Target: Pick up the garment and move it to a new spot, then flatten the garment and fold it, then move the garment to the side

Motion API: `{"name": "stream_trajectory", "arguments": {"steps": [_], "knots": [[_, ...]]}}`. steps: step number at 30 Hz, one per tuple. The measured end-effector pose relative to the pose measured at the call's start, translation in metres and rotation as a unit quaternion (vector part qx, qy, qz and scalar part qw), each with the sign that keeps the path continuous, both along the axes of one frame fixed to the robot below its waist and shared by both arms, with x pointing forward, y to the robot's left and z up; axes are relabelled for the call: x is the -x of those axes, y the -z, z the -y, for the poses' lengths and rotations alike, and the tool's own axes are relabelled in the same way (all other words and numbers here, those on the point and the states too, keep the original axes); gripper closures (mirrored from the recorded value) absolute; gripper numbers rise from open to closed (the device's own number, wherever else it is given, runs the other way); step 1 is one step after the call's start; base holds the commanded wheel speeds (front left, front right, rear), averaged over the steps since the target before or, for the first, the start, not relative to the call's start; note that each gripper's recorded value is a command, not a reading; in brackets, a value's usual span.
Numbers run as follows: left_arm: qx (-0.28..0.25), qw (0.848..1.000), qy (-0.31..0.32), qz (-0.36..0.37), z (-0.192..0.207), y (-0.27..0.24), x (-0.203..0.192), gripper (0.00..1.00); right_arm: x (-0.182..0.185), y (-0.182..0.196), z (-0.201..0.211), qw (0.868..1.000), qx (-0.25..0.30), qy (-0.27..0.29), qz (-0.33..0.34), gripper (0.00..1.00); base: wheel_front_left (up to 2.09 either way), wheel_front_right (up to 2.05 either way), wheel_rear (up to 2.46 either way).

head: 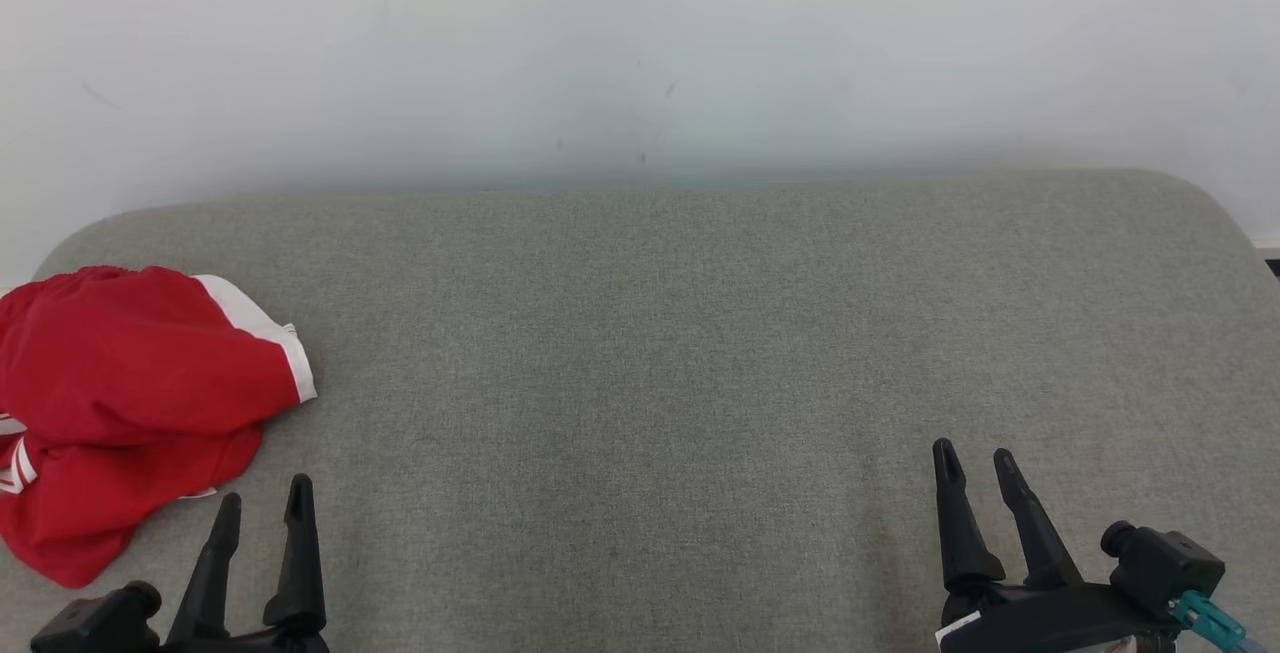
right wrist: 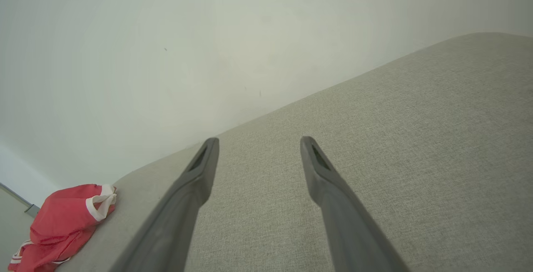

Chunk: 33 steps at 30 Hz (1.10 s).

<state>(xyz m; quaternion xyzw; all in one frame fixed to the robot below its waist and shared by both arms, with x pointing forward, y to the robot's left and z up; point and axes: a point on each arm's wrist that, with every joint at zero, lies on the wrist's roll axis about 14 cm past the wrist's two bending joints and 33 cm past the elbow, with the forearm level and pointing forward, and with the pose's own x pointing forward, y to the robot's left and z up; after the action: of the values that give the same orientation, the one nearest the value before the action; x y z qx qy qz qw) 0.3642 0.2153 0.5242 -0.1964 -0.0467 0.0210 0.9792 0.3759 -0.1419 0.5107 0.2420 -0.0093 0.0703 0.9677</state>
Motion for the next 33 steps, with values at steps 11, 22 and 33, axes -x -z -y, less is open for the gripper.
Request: {"name": "stream_trajectory", "arguments": {"steps": [11,22,33], "knots": [[-0.045,0.999,0.002,0.010,0.000,-0.003,0.003,0.00,0.002,-0.003,-0.007,0.998,0.057,-0.011,0.018,0.00,0.00,0.00,0.00],[-0.089,0.996,0.005,0.026,-0.002,-0.012,0.007,0.00,0.004,-0.008,-0.015,0.993,0.110,-0.023,0.041,0.00,0.00,0.00,0.00],[-0.137,0.990,0.011,0.030,-0.002,-0.012,0.014,0.00,0.011,-0.009,-0.021,0.986,0.156,-0.034,0.054,0.00,0.00,0.00,0.00]]}}
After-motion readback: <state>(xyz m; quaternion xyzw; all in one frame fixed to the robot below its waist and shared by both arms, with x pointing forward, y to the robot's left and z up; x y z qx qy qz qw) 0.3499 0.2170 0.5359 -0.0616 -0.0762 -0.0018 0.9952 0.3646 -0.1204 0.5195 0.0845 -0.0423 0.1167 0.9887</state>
